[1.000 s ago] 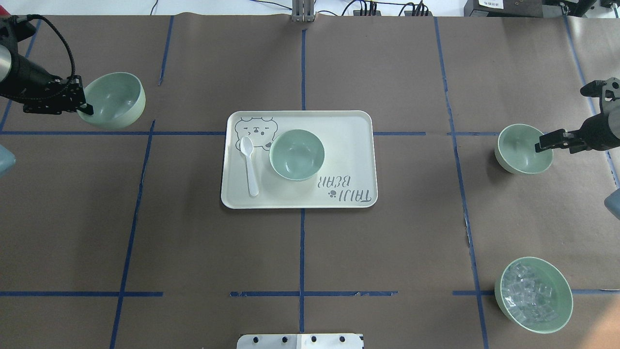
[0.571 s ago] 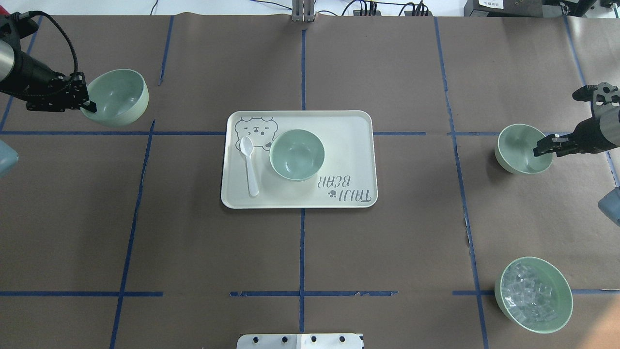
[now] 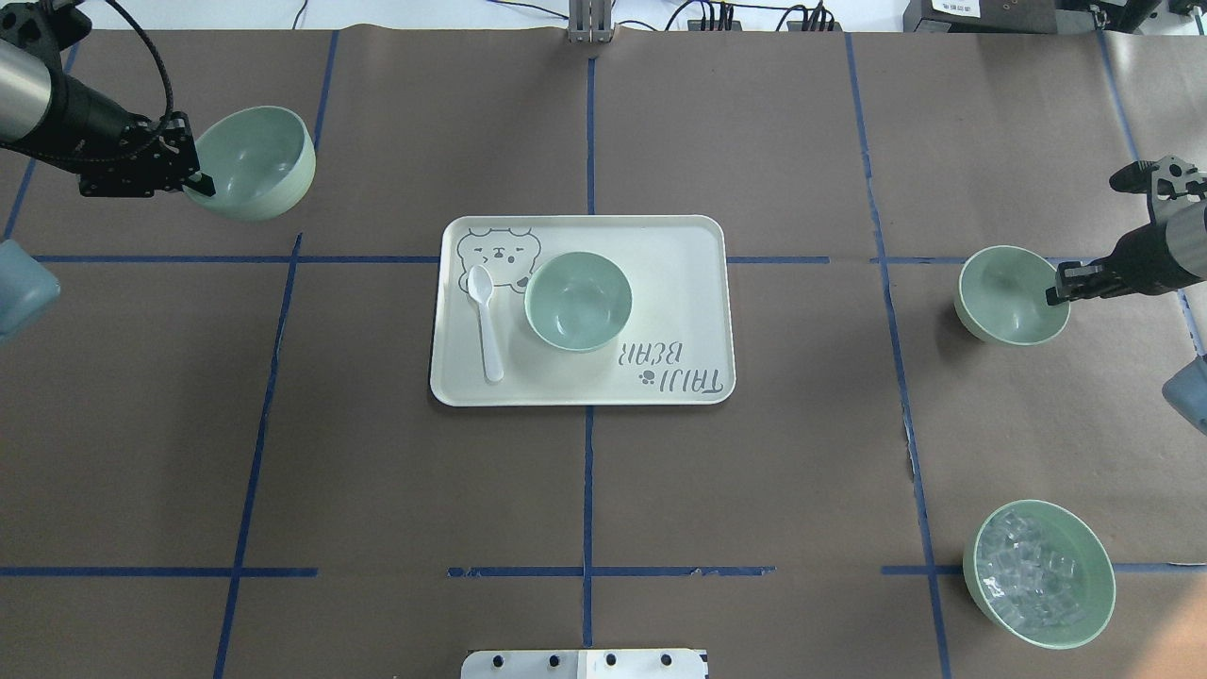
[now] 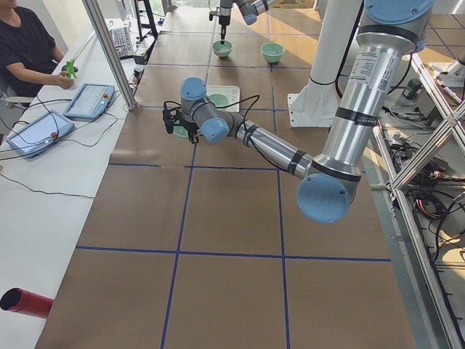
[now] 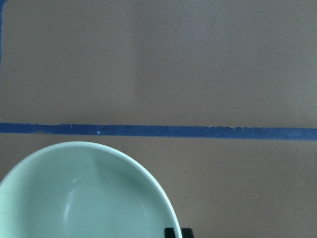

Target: Stack green bowls together

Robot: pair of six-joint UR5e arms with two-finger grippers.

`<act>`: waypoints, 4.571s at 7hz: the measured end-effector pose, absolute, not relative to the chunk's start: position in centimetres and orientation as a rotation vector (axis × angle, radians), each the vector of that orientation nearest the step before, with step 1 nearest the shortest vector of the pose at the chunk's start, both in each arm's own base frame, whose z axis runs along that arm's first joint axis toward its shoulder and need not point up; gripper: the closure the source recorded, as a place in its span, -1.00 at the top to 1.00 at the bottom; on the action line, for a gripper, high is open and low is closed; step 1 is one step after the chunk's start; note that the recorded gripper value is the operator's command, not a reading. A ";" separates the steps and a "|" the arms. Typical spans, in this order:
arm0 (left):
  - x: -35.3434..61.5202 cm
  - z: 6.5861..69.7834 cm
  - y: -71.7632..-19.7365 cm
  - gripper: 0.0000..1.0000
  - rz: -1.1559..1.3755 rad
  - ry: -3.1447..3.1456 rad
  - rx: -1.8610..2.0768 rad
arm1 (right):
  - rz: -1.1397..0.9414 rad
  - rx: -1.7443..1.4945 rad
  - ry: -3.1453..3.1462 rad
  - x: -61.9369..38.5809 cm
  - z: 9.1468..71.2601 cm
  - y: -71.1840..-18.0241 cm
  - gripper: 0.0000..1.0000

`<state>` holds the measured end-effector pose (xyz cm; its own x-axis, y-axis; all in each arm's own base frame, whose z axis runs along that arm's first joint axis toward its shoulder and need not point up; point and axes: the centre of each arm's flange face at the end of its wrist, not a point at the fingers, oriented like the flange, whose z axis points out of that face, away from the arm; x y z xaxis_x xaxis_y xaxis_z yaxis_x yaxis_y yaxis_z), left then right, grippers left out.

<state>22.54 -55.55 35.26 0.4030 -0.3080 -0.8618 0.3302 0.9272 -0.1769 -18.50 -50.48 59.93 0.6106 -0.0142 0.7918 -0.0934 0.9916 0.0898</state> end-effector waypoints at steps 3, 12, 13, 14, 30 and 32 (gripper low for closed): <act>31.6 28.2 -54.1 -1.00 -0.446 1.121 0.035 | 0.049 0.107 -1.024 -16.6 56.8 -52.4 -1.00; 51.2 19.8 -46.9 -1.00 -0.481 1.009 0.097 | 0.177 0.075 -1.149 -17.4 47.2 -55.1 -1.00; 51.7 19.6 -46.7 -1.00 -0.475 1.009 0.094 | 0.177 0.076 -1.150 -17.4 47.1 -55.0 -1.00; 52.5 19.5 -46.4 -0.92 -0.470 1.005 0.096 | 0.178 0.076 -1.150 -17.4 47.1 -55.0 -1.00; 31.5 25.2 -55.3 1.00 -0.140 0.832 0.349 | 0.111 0.097 -1.107 -47.7 21.0 -49.3 -1.00; 29.0 26.9 -56.3 1.00 -0.124 0.796 0.372 | 0.108 0.111 -1.079 -50.4 19.7 -48.5 -1.00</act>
<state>28.99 -56.32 26.94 0.6961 0.0303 -0.7173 0.2472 0.9279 0.2791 -50.39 -48.54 19.75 0.4684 0.0335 0.8829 -0.1415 0.9892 0.0375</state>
